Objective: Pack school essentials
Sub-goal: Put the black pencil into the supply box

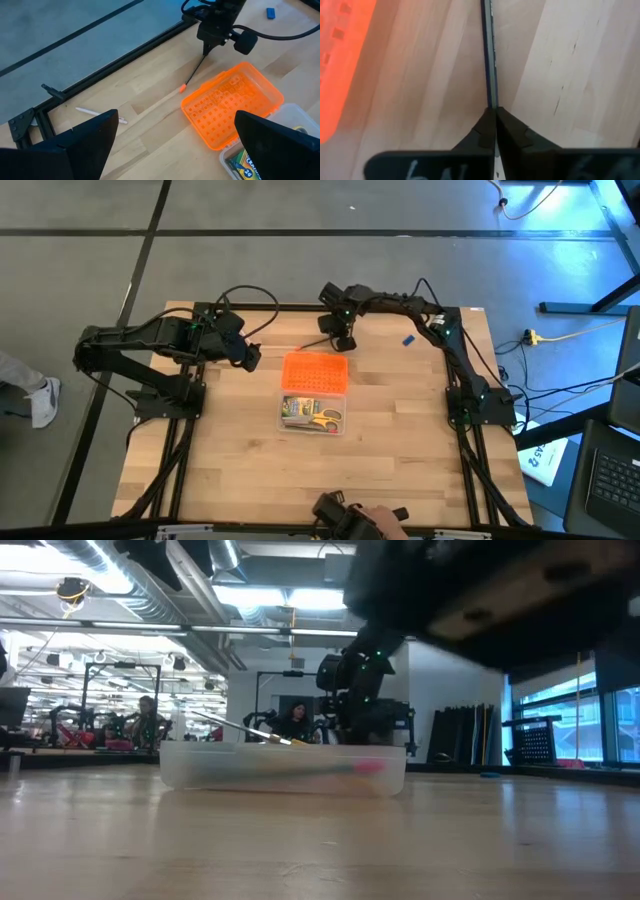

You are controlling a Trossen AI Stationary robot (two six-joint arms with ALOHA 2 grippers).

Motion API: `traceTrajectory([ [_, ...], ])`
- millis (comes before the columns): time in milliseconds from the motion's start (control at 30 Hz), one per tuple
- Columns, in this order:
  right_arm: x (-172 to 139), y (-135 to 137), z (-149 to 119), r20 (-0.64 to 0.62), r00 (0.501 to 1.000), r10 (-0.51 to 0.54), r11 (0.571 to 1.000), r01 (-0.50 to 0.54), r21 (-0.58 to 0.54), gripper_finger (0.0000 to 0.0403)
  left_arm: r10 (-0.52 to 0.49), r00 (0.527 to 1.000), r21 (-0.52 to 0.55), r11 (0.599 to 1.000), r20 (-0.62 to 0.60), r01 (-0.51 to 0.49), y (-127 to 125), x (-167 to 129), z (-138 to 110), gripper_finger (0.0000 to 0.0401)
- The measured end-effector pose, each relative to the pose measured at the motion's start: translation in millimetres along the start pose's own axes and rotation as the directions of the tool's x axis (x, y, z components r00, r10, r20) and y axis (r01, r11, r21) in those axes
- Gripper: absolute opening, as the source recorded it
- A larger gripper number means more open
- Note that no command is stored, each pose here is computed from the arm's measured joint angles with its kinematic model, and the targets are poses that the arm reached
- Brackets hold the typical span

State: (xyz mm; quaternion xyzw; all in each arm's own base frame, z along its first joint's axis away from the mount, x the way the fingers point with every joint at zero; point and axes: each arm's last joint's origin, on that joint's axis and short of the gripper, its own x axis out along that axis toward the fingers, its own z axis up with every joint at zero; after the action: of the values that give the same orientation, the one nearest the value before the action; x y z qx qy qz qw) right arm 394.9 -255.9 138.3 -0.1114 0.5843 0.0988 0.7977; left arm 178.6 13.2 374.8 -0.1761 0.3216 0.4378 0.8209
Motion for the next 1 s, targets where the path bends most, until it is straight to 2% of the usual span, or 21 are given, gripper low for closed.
traceTrajectory([
  [167, -13, -2, 4, -0.051, 0.999, 0.012, 1.0, -0.012, 0.009, 0.0004, 0.0, 1.0, 0.0, 1.0, 0.0, 0.0, 0, 0, 0, 0.0394],
  [333, -30, -5, 16, -0.054, 0.998, -0.024, 0.999, 0.026, 0.045, 0.0007, 0.0, 1.0, 0.0, 1.0, 0.0, 0.0, 0, 0, 0, 0.0394],
  [533, -44, -6, 21, -0.049, 0.999, -0.014, 0.997, 0.017, 0.071, 0.0004, 0.001, 1.0, 0.001, 1.0, 0.0, -0.001, 0, 0, 0, 0.0394],
  [833, -54, -4, 31, -0.03, 0.999, -0.02, 0.998, 0.022, 0.052, 0.0004, 0.005, 1.0, 0.005, 1.0, -0.004, -0.005, 1, 0, 0, 0.0394],
  [1000, -62, 11, 56, 0.005, 0.999, -0.037, 0.999, 0.037, -0.012, 0.0002, 0.005, 1.0, 0.006, 1.0, -0.004, -0.005, 1, 0, -1, 0.0394],
])
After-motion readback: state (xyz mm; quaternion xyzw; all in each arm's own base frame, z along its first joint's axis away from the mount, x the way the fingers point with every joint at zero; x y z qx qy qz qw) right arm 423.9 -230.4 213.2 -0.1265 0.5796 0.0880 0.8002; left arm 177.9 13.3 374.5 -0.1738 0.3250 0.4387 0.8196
